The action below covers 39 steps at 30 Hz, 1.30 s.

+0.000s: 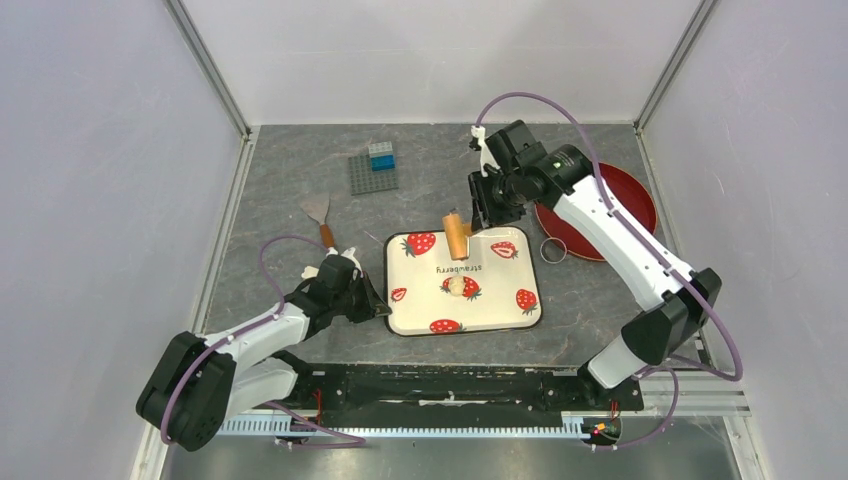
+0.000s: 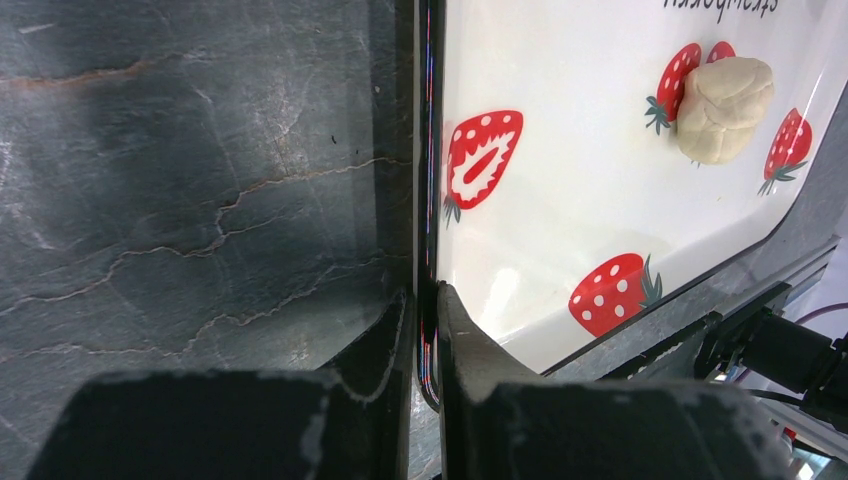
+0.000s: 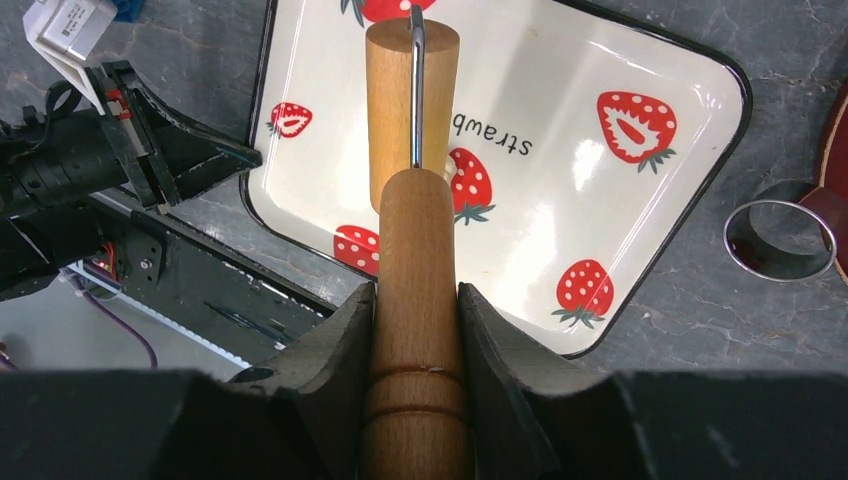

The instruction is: Roll out the dumpling wrappers from the dough

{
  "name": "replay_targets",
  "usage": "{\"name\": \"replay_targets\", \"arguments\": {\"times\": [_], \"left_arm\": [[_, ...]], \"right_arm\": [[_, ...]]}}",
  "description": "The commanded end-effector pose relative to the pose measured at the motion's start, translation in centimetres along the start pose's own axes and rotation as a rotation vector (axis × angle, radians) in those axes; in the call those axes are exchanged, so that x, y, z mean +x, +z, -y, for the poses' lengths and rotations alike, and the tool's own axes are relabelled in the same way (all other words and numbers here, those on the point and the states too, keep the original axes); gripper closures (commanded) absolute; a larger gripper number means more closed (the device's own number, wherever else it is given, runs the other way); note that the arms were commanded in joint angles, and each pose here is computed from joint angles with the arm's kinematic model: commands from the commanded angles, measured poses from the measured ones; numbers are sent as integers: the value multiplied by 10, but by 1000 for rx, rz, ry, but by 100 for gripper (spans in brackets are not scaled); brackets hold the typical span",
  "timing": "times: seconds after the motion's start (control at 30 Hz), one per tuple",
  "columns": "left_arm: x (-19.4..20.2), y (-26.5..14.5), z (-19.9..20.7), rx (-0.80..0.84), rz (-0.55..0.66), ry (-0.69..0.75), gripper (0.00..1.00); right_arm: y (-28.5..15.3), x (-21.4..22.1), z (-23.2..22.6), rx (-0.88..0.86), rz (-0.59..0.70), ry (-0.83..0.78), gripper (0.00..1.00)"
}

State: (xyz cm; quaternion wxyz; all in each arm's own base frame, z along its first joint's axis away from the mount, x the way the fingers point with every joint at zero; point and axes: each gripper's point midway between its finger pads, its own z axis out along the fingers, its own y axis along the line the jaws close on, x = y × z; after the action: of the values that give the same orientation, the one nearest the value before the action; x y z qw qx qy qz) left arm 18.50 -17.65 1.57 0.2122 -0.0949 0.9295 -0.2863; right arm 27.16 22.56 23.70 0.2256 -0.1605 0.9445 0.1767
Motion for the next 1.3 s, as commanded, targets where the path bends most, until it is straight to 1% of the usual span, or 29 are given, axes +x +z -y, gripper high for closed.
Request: {"name": "replay_targets", "arguments": {"times": [0.0,0.27,0.47,0.73,1.27], "left_arm": [[23,0,-39,-157,-65,-33,94],[24,1,-40,-158,-67,-36,98],[24,1,-40,-159,-69,-35,98],[24,1,-39,-157,-67,-35,98],[24,2,-40,-159,-70,-36,98]], "right_arm": [[-3,-16,-10,1,22,-48,100],[1,-16,-4,62,-43,-81,100],[15,0,-2,62,-117,-97,100],[37,26,-10,79,-209,-147,100],[62,46,-9,138,-289,-197,100]]}}
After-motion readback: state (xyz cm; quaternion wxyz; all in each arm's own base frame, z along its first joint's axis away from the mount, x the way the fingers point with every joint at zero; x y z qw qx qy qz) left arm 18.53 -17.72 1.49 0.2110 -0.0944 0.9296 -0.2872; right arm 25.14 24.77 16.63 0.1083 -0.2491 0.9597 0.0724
